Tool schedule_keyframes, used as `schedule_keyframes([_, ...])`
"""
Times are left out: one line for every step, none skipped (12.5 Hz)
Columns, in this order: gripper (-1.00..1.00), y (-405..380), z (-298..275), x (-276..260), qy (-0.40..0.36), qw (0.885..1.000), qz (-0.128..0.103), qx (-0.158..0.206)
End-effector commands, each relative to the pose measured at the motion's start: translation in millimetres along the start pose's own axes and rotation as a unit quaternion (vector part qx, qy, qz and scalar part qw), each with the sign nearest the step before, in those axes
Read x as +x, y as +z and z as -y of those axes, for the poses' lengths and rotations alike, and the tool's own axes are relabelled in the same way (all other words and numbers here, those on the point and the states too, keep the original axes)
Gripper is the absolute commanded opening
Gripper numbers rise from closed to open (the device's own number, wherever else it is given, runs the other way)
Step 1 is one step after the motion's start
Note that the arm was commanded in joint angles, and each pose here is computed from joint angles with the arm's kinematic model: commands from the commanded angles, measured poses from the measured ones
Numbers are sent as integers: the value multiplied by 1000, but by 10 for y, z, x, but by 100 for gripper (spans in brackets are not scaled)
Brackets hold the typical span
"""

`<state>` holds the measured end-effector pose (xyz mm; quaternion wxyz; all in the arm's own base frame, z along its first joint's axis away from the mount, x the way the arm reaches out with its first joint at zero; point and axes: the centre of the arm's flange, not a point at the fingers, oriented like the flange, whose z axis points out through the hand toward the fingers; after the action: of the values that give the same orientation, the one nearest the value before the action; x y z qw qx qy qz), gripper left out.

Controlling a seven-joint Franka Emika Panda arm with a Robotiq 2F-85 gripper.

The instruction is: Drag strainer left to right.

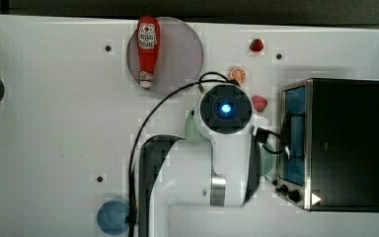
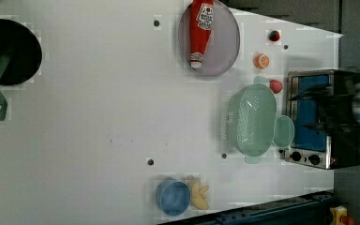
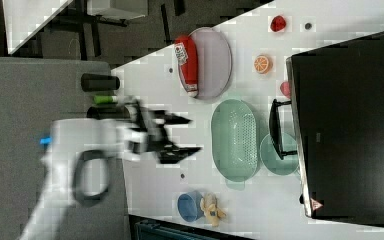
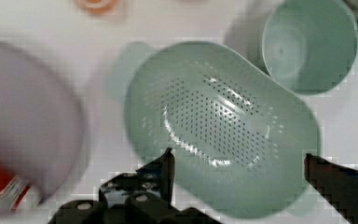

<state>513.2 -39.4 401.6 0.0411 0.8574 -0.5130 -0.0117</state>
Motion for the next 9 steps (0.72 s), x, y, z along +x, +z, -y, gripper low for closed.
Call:
schedule_keyframes([100, -967, -162, 97, -110, 994, -3, 25])
schedule_keyframes([100, -1261, -255, 71, -123, 992, 1, 22])
schedule_keyframes([100, -1527, -334, 26, -140, 990, 5, 18])
schedule_keyframes([100, -1741, -408, -26, -151, 989, 10, 10])
schedule_keyframes([100, -1912, -466, -53, -155, 988, 11, 3])
schedule_keyframes([100, -2040, -498, -66, -163, 987, 11, 2])
schedule_keyframes([100, -2117, -513, -66, -167, 986, 9, 3])
schedule_keyframes([100, -2152, -517, -61, -167, 986, 7, 6])
schedule_keyframes([100, -2144, -518, -50, -166, 986, 7, 6])
